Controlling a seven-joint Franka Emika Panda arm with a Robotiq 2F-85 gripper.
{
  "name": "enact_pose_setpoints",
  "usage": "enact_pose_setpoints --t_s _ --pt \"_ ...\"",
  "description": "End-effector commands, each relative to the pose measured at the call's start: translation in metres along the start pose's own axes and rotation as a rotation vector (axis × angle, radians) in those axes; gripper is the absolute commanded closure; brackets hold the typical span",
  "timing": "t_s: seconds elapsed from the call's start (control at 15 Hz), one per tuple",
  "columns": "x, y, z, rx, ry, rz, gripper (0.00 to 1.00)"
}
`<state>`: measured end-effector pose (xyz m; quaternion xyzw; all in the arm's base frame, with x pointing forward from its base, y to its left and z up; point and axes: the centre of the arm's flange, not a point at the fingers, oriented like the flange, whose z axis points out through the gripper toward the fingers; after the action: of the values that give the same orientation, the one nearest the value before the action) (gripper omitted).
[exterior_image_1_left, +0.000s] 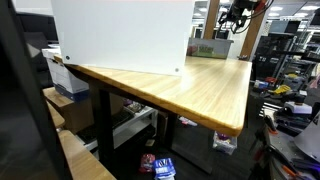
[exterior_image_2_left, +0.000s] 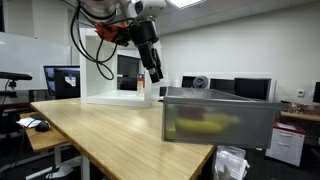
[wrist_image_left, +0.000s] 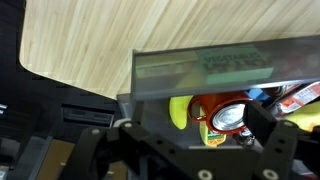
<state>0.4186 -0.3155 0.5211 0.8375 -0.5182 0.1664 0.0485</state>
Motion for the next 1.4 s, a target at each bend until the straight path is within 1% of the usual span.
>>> enact_pose_setpoints --t_s 0.0,0.27,0.4,0.47,0.53,0.8,1.2,1.33 --pt "0.021 -0.009 0.009 -0.031 0.011 0.051 0.00" --pt "0.034 -0.015 0.016 -0.029 -0.004 0.072 0.00" --pt "0.037 -0.019 0.017 -0.030 0.007 0.064 0.00" --pt "0.036 -0.021 0.014 -0.038 0.030 0.056 0.00" --pt "0.030 -0.012 0.017 -0.025 0.009 0.036 0.00" --pt "0.034 -0.018 0.015 -0.022 0.016 0.038 0.00" --pt "0.034 -0.018 0.015 -0.022 0.017 0.039 0.00" --pt "0.032 -0.017 0.018 -0.021 -0.005 0.047 0.00"
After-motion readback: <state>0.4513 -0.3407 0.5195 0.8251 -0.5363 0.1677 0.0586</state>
